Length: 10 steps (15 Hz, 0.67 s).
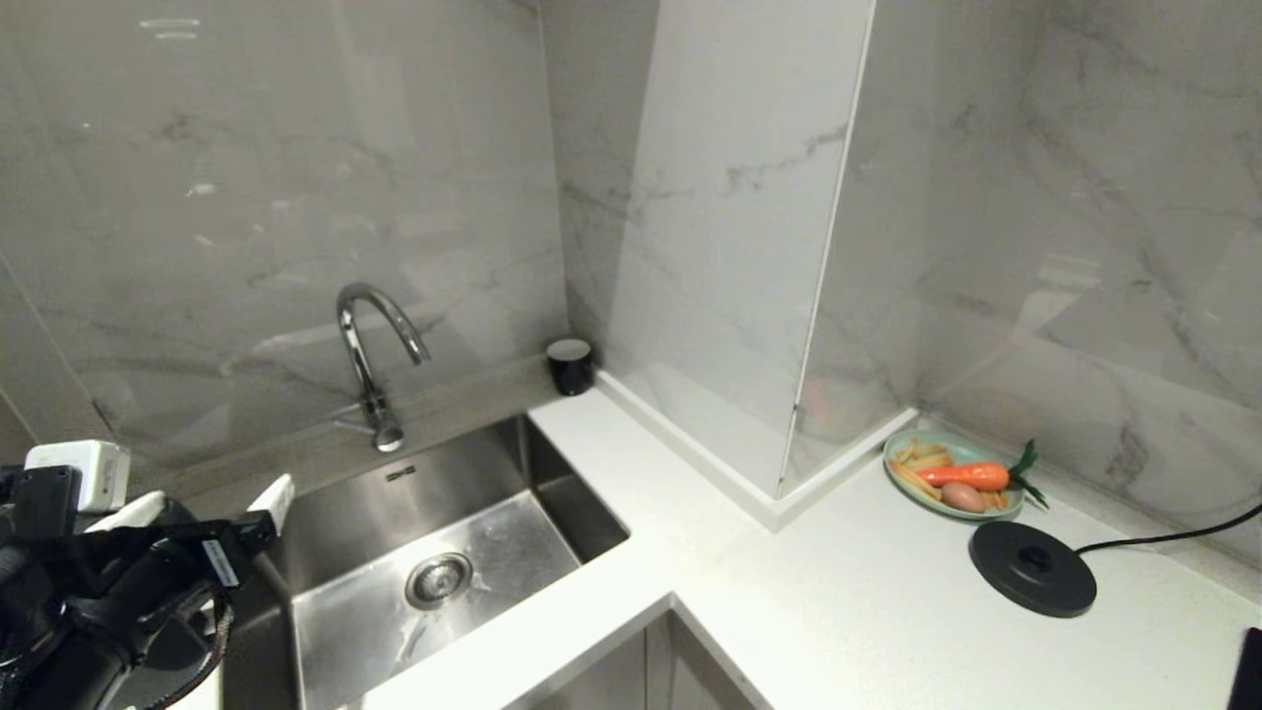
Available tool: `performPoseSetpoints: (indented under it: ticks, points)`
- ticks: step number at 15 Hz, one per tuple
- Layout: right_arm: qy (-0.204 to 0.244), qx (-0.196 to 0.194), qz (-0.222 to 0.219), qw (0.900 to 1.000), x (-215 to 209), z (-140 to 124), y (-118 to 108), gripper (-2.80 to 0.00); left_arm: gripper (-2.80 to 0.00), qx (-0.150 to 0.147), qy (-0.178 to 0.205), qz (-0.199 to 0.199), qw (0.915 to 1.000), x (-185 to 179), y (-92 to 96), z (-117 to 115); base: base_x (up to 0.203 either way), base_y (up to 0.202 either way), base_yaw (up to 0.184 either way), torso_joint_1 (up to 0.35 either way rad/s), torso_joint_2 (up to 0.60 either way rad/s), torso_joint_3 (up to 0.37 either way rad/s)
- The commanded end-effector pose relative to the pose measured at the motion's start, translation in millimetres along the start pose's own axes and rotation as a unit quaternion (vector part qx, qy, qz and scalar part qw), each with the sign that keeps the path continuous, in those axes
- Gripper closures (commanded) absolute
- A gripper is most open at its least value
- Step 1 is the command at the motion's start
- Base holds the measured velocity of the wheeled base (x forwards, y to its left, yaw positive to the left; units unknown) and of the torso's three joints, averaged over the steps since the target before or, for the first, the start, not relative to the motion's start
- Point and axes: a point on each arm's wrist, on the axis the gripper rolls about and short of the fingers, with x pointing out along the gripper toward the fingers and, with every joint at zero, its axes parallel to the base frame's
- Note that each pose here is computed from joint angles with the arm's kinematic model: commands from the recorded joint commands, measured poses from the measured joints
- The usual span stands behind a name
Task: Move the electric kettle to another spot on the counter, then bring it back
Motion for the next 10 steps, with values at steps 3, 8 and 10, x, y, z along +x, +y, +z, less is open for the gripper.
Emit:
performPoseSetpoints:
  ticks: [3,8,10]
  points:
    - [0.0,0.0,0.0,1.0,0.0,0.0,0.0,0.0,-2.8,-0.001,-0.073,-0.02,0.9971,-18.8,-4.9,24.3,0.0,0.0,0.0,0.0,0.0,0.0]
    - [0.0,0.0,0.0,1.0,0.0,0.0,0.0,0.0,-2.8,0.006,-0.11,-0.031,0.9934,-44.4,-3.7,56.2,0.0,0.0,0.0,0.0,0.0,0.0]
    - [0.0,0.0,0.0,1.0,0.0,0.0,0.0,0.0,0.0,0.007,-0.1,-0.049,0.9938,-65.6,-3.3,69.3,0.0,0.0,0.0,0.0,0.0,0.0]
